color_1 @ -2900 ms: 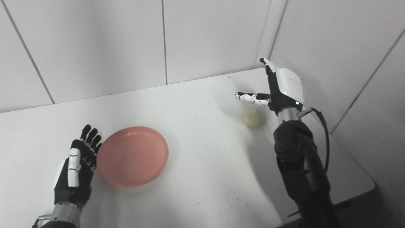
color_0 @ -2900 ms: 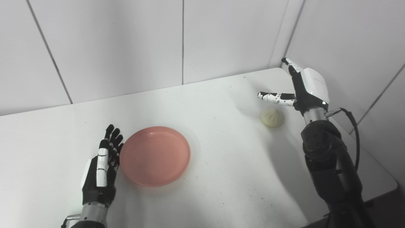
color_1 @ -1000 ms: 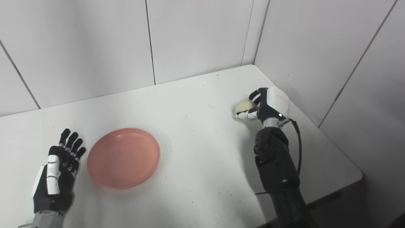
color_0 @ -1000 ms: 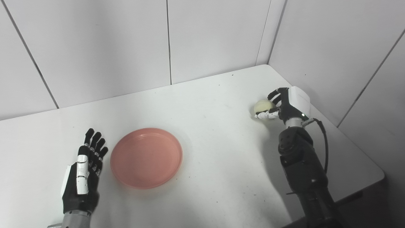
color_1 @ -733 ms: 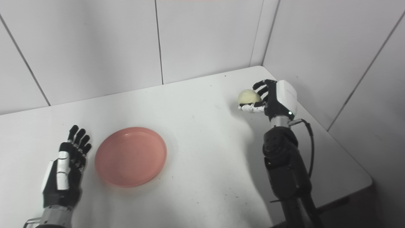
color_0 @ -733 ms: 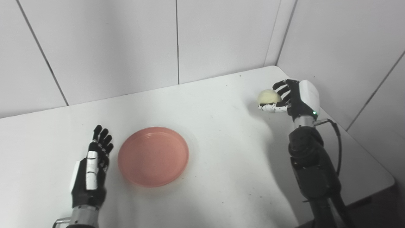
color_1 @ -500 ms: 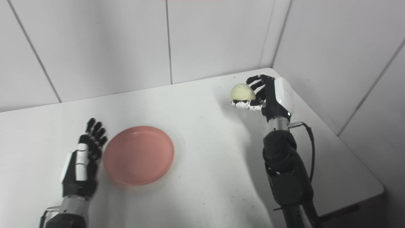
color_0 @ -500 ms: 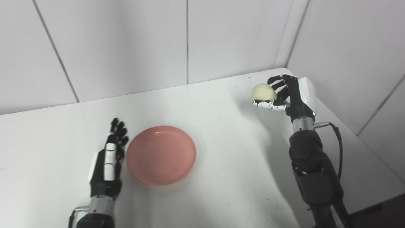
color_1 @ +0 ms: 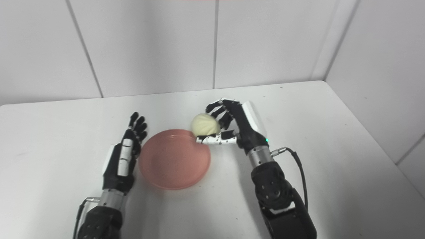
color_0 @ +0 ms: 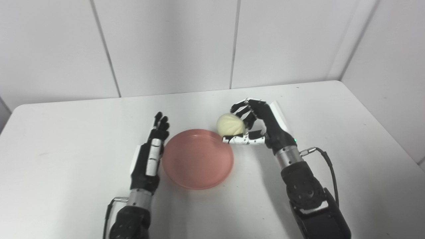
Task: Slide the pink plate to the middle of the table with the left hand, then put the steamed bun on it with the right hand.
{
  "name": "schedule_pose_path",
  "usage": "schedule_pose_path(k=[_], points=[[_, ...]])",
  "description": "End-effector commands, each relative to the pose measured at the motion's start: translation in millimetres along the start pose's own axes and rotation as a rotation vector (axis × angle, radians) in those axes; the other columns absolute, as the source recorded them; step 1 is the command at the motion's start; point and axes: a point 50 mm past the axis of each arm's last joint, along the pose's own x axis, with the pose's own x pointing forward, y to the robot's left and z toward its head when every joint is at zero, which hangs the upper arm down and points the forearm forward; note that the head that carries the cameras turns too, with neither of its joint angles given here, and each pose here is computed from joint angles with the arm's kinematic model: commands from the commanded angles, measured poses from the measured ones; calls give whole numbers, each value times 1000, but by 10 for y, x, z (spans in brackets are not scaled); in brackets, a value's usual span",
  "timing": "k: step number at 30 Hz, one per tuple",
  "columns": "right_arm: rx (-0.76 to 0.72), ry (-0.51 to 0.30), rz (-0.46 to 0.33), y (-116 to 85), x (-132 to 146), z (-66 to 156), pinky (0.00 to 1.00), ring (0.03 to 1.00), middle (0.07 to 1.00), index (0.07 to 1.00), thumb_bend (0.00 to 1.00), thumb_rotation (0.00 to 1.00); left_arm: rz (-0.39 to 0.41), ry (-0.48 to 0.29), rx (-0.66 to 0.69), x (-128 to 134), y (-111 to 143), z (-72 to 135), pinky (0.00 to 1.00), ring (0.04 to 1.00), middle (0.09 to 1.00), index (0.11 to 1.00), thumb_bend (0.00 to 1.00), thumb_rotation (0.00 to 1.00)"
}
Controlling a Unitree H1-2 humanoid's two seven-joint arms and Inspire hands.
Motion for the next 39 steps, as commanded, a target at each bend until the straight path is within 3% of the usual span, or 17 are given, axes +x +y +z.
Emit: schedule_pose_path(k=[1,4,13,25,39], points=[[-18,-98,-21,-37,132,201,278,340,436,521,515,0,24,91,-33,-235,-96,-315,983,981,979,977,571,1000],[-21,-123,15,110,175,210,199,276,441,515,517,0,39,94,-28,-219,-143,-320,965,972,968,962,580,996],[-19,-157,107,366,266,185,268,340,438,511,518,0,55,52,-53,-181,-275,-276,983,978,969,960,543,1000],[-140,-143,178,573,299,-177,209,288,428,510,517,0,60,-72,-46,-134,-313,-206,976,966,964,950,564,998],[-294,-150,201,537,297,-364,241,331,420,489,518,0,92,-54,-23,-104,-286,-144,1000,1000,996,984,531,1000]])
